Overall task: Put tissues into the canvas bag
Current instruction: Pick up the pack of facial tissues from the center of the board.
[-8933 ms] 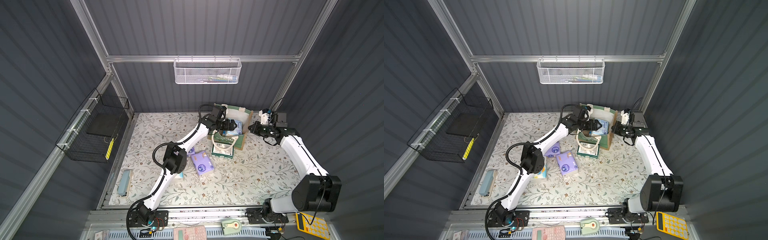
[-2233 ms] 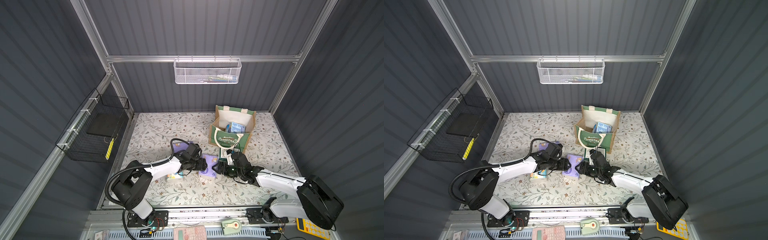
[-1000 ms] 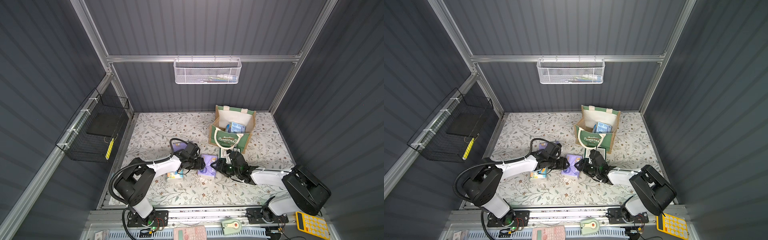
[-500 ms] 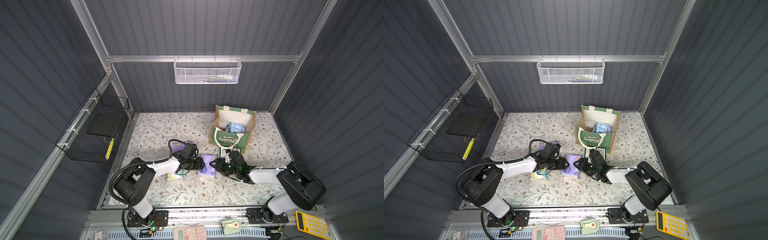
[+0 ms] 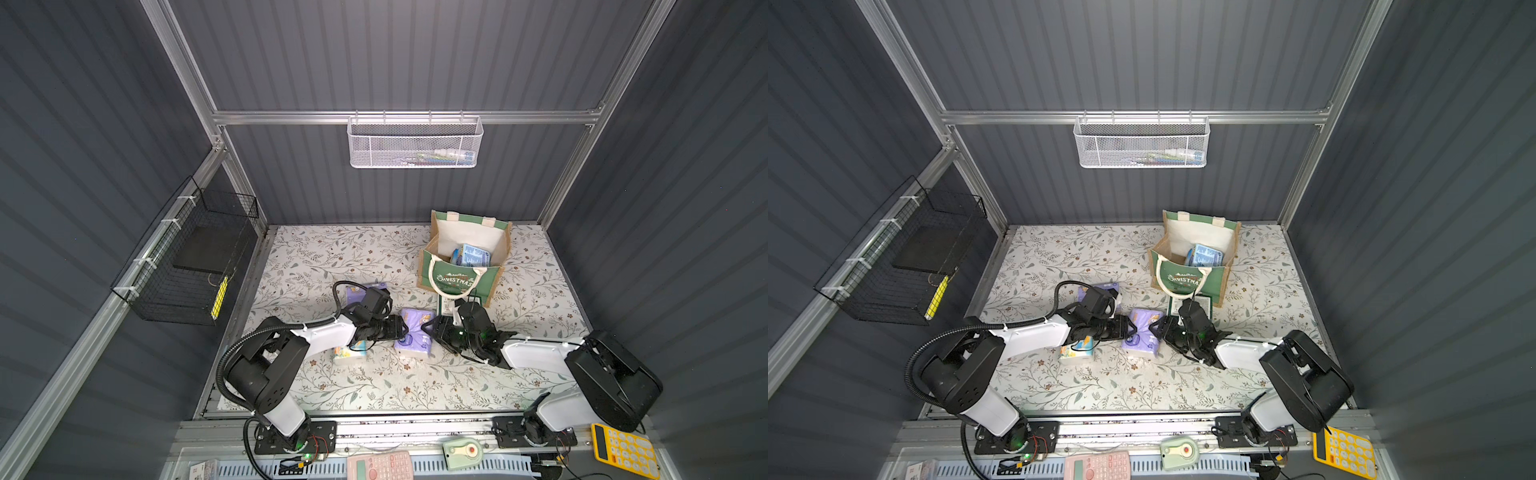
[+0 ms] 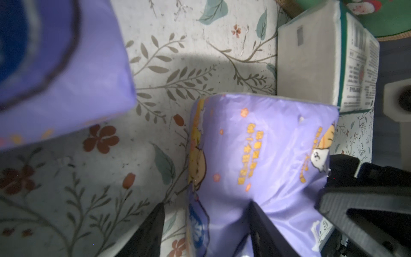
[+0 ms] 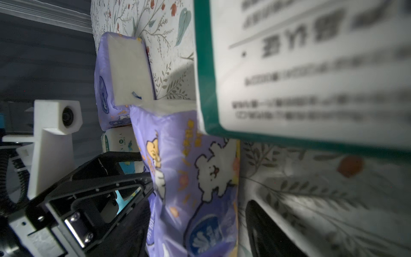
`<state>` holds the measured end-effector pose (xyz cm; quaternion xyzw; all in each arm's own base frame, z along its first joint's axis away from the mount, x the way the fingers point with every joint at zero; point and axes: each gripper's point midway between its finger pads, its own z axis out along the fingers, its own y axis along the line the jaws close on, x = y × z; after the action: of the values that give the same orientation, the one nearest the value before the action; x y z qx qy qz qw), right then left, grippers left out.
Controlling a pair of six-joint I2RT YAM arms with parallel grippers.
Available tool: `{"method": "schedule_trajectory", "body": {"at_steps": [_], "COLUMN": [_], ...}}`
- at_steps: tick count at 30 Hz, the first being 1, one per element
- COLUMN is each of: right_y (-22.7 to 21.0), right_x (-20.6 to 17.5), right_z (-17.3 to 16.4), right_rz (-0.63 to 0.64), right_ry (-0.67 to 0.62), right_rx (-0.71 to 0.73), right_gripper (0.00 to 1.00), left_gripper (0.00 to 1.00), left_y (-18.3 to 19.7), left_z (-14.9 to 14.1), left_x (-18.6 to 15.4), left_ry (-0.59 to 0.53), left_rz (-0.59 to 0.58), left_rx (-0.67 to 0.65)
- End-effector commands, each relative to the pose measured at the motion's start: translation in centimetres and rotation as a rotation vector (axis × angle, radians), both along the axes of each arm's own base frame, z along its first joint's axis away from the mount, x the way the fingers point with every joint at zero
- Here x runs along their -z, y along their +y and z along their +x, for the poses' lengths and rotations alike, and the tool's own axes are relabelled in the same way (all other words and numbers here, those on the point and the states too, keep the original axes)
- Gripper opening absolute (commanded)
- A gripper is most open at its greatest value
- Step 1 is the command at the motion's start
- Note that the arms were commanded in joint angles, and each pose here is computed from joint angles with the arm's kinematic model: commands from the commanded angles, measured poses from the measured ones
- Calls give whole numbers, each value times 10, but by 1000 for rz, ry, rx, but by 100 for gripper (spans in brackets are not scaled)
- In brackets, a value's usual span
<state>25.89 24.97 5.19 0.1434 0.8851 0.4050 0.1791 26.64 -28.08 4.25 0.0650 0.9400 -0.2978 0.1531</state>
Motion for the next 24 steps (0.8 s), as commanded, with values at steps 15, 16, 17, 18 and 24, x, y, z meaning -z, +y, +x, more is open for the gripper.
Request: {"method": "schedule_trajectory", "body": {"at_steps": [15, 16, 17, 18, 24], "right_y": [23, 24, 30, 32, 44], "right_x": [-3, -3, -5, -8, -25], "right_z": [9, 10, 5, 6, 9], "right_rz": [52, 57, 84, 97, 147], "right_ry": [0, -4, 8, 2, -31], "right_rx": [-37, -37, -68, -69, -83], "right_gripper": [69, 68, 67, 66, 60], "left_gripper": [59, 59, 59, 59, 59], "left_y": [38, 37, 36, 36, 34], "left_z": [-25, -25, -25, -24, -24], "left_x": [47, 47, 47, 47, 45], "left_ry": [141, 141, 141, 141, 137], "left_rz": [142, 139, 134, 130, 110], "left_rx": [-55, -55, -56, -57, -58]}}
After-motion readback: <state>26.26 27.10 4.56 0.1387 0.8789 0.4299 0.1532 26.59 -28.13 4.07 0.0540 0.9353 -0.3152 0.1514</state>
